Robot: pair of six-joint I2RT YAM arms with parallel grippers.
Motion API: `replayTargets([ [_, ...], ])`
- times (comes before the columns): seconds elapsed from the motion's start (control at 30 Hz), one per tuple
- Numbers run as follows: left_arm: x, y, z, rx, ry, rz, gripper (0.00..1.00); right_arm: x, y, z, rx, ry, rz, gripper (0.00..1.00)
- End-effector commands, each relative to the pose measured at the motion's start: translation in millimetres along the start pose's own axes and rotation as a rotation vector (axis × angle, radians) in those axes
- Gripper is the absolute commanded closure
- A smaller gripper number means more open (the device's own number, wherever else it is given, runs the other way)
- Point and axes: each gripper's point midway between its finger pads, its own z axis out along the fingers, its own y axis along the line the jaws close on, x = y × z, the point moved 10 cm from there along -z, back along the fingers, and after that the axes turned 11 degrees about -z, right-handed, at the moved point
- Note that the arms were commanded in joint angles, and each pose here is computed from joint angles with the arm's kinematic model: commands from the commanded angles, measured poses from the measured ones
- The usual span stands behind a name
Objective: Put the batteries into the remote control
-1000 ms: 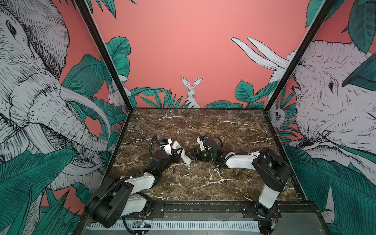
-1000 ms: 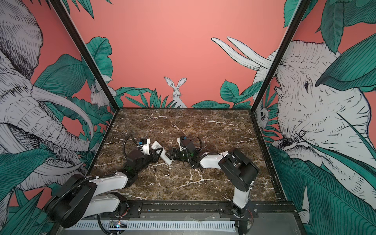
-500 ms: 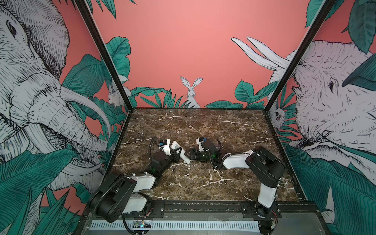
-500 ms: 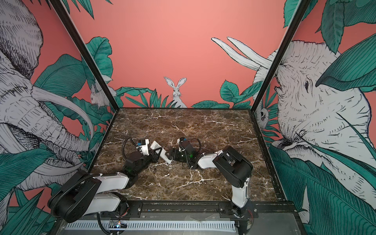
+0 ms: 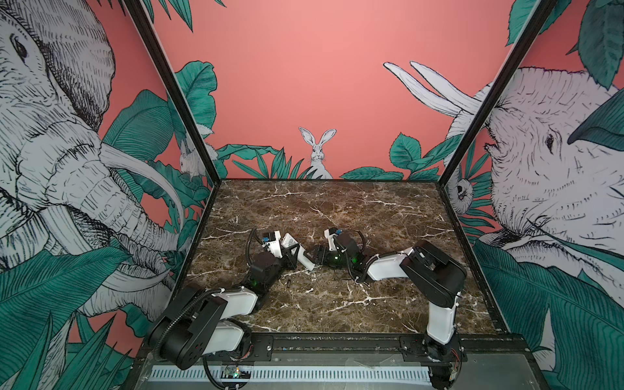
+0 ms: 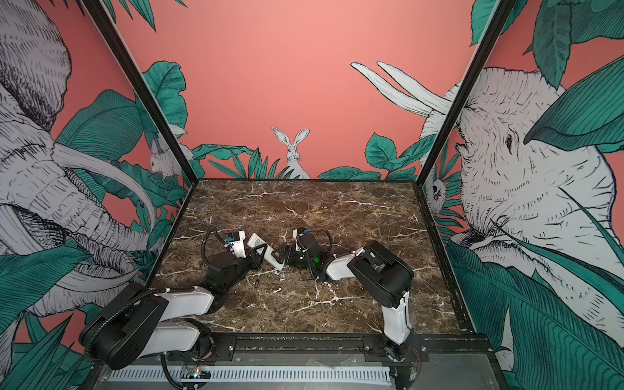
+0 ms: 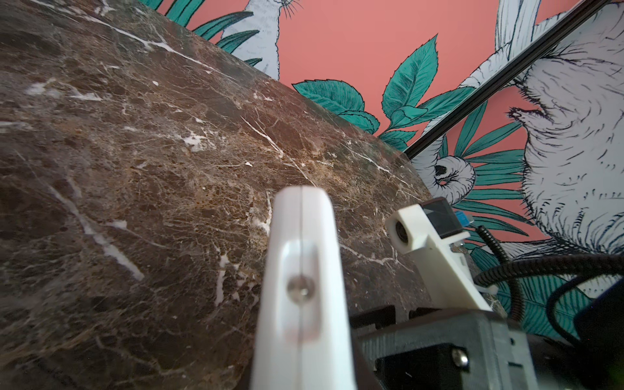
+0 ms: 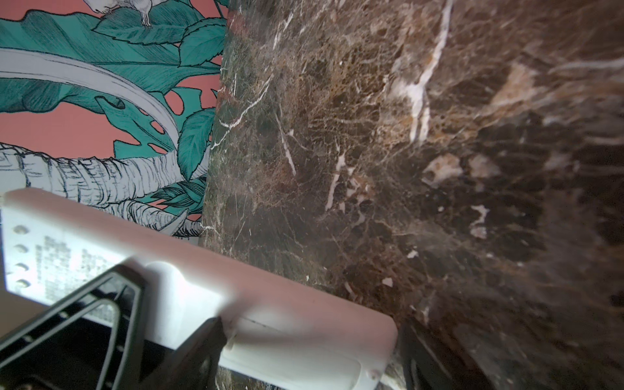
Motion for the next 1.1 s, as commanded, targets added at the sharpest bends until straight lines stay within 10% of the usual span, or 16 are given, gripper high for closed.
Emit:
replayTargets([
  [0.0,8,8,-4,-0.029,0.032,0.011,1.0,1,3,8,-0.047,-0.019,0.053,0.19],
  [1.07,2,-1,-4,-0.02,0.039,0.097,1.0,40,20,31,0.514,0.402,-0.291,0.24],
])
